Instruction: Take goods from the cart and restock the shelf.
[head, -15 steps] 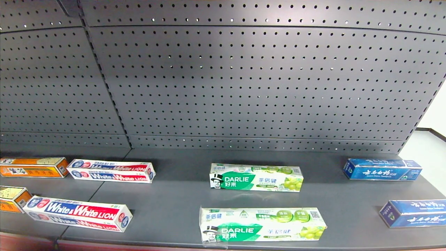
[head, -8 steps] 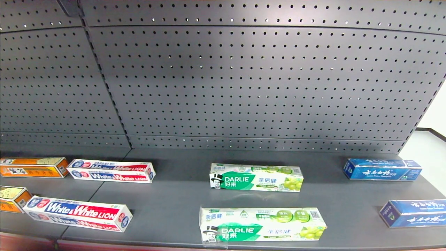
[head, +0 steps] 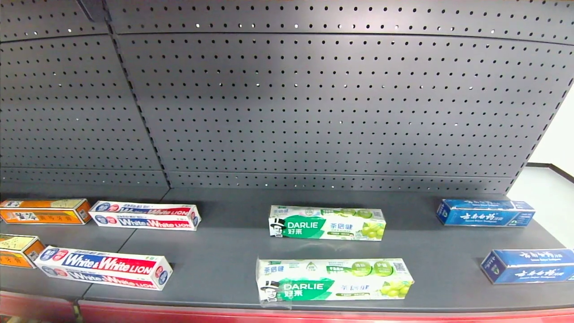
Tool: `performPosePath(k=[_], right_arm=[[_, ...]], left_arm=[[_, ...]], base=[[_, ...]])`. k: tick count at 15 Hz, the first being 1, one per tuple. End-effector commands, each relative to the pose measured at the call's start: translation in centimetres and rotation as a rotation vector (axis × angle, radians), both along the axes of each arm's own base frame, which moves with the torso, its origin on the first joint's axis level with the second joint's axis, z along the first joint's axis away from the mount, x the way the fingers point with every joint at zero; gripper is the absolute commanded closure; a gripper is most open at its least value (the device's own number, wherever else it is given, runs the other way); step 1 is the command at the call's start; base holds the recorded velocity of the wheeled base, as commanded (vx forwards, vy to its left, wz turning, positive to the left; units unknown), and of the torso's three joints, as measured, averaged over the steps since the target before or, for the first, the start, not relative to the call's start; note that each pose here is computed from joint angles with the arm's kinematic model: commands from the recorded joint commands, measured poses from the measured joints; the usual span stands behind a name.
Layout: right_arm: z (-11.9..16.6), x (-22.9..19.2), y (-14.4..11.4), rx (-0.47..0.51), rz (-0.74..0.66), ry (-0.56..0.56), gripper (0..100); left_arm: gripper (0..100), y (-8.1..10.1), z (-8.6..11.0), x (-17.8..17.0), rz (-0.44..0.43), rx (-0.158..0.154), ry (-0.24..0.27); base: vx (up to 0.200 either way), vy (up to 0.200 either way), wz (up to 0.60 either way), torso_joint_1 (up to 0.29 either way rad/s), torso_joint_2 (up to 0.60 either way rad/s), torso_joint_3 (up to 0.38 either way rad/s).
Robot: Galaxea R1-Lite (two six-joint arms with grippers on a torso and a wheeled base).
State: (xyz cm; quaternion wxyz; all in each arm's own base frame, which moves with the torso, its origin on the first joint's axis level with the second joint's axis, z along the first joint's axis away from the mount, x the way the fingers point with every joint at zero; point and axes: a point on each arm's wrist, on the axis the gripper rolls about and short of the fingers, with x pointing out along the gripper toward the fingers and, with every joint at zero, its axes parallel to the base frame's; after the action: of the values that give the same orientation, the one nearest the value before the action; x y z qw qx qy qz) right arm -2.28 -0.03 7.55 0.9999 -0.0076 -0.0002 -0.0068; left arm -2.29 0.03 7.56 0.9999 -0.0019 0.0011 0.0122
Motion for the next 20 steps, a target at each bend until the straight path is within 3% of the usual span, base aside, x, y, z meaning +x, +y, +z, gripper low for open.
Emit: performPosePath(k=[1, 20], right_arm=[[0.00, 0.00, 0.00, 0.000, 0.000, 0.000, 0], [0.00, 0.00, 0.00, 0.000, -0.002, 0.000, 0]], left_arm=[[0, 0.00, 0.00, 0.00, 0.000, -0.001, -0.001], [0, 0.00, 0.00, 0.00, 0.002, 0.001, -0.001]], base=[[0.000, 0.000, 0.00, 0.000, 0.00, 0.000], [0.000, 0.000, 0.00, 0.000, 0.00, 0.000]])
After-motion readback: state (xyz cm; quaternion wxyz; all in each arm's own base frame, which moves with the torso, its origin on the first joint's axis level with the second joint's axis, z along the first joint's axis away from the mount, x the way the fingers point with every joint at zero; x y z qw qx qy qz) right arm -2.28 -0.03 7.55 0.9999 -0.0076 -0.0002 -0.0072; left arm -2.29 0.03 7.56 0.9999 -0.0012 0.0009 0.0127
